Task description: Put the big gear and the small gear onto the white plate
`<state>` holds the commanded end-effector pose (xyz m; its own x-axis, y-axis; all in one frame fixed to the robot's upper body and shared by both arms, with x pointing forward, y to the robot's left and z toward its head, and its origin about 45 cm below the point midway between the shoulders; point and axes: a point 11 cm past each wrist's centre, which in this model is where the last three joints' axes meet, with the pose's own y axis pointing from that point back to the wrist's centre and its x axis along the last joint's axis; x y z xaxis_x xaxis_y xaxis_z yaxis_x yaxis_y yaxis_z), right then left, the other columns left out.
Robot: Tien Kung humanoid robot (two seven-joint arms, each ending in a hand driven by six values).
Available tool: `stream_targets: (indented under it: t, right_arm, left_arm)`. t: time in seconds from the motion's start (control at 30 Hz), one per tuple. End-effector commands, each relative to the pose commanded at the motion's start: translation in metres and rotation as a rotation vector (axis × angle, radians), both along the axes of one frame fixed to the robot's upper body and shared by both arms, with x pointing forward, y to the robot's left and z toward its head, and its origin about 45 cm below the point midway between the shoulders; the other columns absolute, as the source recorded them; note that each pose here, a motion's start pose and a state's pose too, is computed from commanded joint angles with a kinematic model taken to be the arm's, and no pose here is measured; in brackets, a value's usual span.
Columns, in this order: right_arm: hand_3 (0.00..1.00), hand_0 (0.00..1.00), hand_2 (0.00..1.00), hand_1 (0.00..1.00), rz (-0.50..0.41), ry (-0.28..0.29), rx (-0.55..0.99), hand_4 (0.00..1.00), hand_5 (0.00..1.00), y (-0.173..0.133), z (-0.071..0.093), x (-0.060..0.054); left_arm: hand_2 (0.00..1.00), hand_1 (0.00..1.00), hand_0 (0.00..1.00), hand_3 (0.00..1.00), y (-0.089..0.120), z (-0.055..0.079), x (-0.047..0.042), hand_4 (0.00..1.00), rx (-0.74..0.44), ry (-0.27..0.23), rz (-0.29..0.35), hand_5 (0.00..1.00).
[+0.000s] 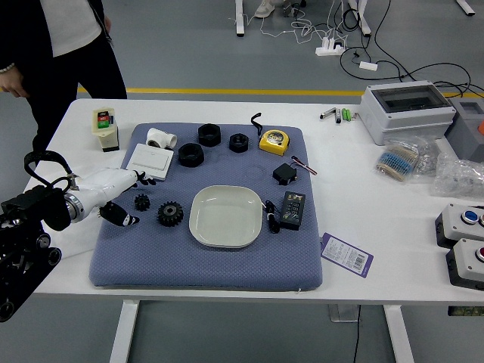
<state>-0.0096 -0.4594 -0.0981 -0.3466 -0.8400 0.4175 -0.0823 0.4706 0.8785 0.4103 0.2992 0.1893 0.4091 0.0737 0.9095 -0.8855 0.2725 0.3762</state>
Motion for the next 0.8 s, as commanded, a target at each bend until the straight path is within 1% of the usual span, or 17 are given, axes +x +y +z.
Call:
stream_targets:
  t: [0.13,0.17,0.33,0.37,0.53,0.57,0.73,0.77,0.8]
  right_arm:
    - [0.534,0.610,0.721,0.622,0.000,-0.002,-0.001,0.734,0.701,-0.0005,0.0002,0.0013]
    - [0.534,0.610,0.721,0.622,0.001,-0.003,-0.001,0.734,0.701,-0.0008,0.0004,0.0019]
    - [0.534,0.610,0.721,0.622,0.000,-0.006,0.000,0.734,0.701,-0.0004,0.0003,0.0034]
    - [0.534,0.610,0.721,0.622,0.000,-0.007,0.000,0.733,0.700,-0.0005,0.0003,0.0040]
    - [0.534,0.610,0.721,0.622,0.002,-0.008,0.000,0.733,0.700,-0.0005,0.0004,0.0051]
    - [0.534,0.610,0.721,0.622,0.001,-0.008,0.000,0.733,0.700,-0.0006,0.0004,0.0053]
    - [0.534,0.610,0.721,0.622,0.001,-0.010,0.000,0.733,0.700,-0.0008,0.0005,0.0064]
    - [0.534,0.610,0.721,0.622,0.002,-0.011,0.000,0.733,0.700,-0.0008,0.0006,0.0066]
    - [0.534,0.610,0.721,0.622,0.001,-0.011,-0.001,0.733,0.700,-0.0009,0.0006,0.0068]
  left_arm:
    - [0.790,0.707,0.705,0.796,0.0011,-0.0028,0.0037,0.850,0.001,0.009,0.007,0.030]
    - [0.756,0.683,0.676,0.759,0.0017,-0.0037,0.0047,0.828,0.002,0.011,0.011,0.029]
    - [0.756,0.683,0.676,0.759,0.0047,-0.0065,0.0084,0.828,-0.002,0.013,0.033,0.029]
    - [0.695,0.612,0.594,0.669,0.0054,-0.0072,0.0093,0.723,-0.004,0.014,0.038,0.002]
    - [0.695,0.612,0.594,0.669,0.0068,-0.0083,0.0108,0.723,-0.006,0.018,0.049,0.002]
    - [0.589,0.539,0.533,0.615,0.0065,-0.0084,0.0109,0.584,-0.007,0.019,0.049,0.002]
    - [0.589,0.539,0.533,0.615,0.0053,-0.0096,0.0112,0.584,-0.007,0.026,0.050,0.002]
    - [0.549,0.503,0.487,0.582,0.0052,-0.0100,0.0113,0.516,-0.007,0.028,0.050,0.002]
    - [0.549,0.503,0.487,0.582,0.0050,-0.0103,0.0113,0.516,-0.008,0.029,0.050,0.002]
